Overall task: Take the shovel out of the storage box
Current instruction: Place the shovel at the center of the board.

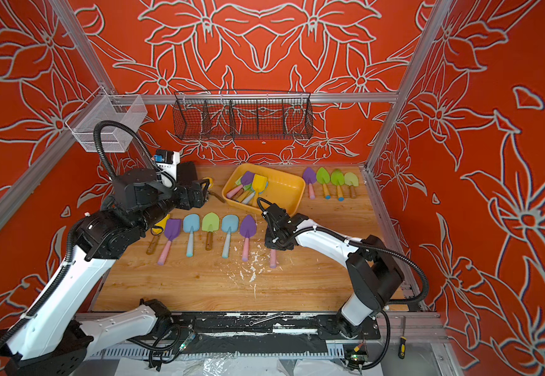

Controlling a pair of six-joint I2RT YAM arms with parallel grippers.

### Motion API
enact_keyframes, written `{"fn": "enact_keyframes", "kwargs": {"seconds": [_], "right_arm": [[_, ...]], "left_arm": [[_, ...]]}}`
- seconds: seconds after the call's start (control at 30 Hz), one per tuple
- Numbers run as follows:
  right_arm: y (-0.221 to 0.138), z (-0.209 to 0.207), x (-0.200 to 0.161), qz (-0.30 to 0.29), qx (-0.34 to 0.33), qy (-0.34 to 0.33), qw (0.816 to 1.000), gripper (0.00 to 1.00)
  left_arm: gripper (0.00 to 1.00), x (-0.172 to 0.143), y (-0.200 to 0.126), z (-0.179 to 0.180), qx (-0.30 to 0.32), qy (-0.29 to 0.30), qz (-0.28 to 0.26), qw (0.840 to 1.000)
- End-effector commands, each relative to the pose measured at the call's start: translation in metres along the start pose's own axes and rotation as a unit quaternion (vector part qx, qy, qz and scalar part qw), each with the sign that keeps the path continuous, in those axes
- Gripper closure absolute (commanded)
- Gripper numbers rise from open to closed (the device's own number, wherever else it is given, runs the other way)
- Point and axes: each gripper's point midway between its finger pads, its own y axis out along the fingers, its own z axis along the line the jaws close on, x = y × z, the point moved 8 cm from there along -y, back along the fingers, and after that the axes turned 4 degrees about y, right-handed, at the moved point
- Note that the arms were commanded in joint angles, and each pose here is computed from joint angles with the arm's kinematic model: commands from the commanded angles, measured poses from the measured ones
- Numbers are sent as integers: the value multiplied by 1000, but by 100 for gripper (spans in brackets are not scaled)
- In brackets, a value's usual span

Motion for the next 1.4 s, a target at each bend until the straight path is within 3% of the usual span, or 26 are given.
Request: {"fn": "enact_keyframes", "kwargs": {"seconds": [0.0,0.6,1.37], "right_arm": [[6,13,0,-1,5,13,1000,100],[36,40,23,2,-33,-34,999,100],[69,27,24,22,-86,-26,996,100]], "left_arm": [[3,-3,-5,4,8,-5,0,1000],[3,-7,-20,12,27,-4,-6,1000],[3,-14,-17,15,40,2,3,999]]}}
